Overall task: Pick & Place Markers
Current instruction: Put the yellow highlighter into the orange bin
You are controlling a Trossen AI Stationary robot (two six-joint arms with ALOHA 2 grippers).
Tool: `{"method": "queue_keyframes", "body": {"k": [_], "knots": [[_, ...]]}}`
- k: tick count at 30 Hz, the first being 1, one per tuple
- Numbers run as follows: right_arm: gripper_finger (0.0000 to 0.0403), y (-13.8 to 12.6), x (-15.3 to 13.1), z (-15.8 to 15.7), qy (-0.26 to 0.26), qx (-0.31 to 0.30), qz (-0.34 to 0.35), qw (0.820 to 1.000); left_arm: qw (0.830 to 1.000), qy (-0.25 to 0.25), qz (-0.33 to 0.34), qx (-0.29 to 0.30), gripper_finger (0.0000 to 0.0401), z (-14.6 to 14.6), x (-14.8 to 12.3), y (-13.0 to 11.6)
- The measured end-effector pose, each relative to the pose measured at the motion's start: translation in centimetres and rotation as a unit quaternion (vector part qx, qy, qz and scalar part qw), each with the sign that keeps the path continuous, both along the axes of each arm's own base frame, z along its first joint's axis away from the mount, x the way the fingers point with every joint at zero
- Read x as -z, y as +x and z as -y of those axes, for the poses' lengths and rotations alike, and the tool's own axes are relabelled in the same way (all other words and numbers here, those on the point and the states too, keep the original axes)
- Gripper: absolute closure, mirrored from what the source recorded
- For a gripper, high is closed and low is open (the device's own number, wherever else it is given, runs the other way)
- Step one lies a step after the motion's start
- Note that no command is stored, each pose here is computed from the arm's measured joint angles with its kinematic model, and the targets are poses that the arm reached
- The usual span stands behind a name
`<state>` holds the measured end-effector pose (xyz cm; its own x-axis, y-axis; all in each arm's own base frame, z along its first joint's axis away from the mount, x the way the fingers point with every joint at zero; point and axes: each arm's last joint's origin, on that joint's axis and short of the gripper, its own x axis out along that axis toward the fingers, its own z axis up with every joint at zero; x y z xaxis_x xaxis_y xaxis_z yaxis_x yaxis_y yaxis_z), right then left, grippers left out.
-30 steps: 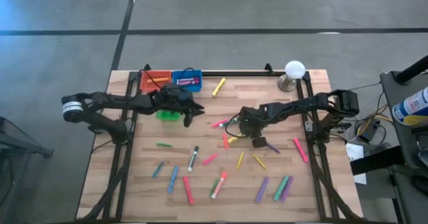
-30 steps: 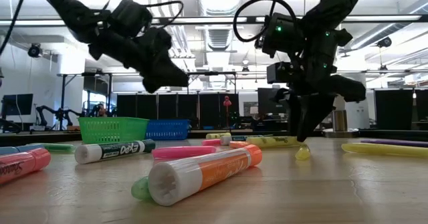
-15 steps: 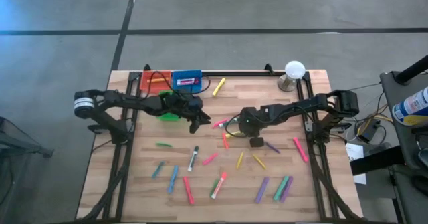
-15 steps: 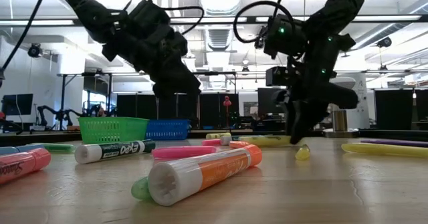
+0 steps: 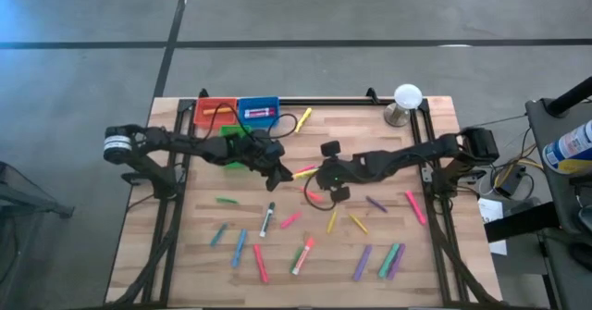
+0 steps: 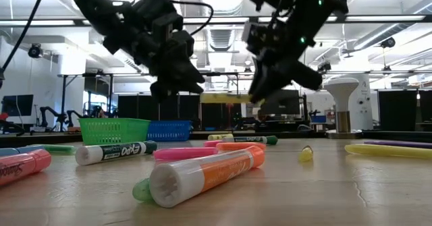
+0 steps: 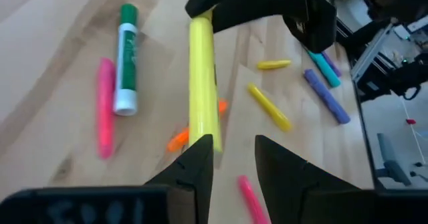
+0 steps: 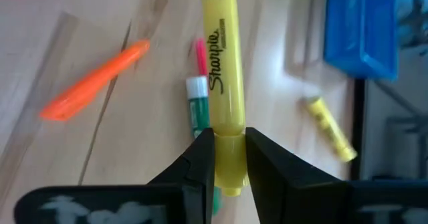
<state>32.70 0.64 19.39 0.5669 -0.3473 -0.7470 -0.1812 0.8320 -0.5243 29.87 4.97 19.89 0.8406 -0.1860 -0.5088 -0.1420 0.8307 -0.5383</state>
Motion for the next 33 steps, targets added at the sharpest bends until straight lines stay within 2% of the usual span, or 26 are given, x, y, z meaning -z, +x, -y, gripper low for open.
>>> {"method": "queue_keyframes", "body": {"k": [5,13,21,23,27,33], "knots": [[0.0339,0.9,-1.6,-1.2,-0.023,-0.035,0.017,0.999,1.000,0.011,-0.018,-0.018,0.0291,0.5,-0.7,0.4],[0.0342,1.8,-3.6,-2.6,-0.030,-0.064,0.051,0.996,0.999,0.018,-0.035,-0.028,0.0291,0.5,-0.9,0.5],[0.0366,2.0,-4.0,-3.0,-0.010,-0.078,0.066,0.995,0.997,0.076,-0.023,0.026,0.0291,1.5,-0.9,0.6],[0.0372,1.8,-3.5,-3.0,0.004,-0.067,0.062,0.996,0.994,0.095,-0.026,0.044,0.0291,1.7,-0.7,0.6],[0.0369,1.2,-2.2,-2.9,0.065,-0.013,0.064,0.996,0.988,0.124,-0.050,0.071,0.0291,2.0,-0.2,0.2],[0.0325,0.0,0.5,-2.4,0.140,0.074,0.074,0.985,0.985,0.160,-0.037,0.056,0.0291,1.9,0.9,-0.2]]}}
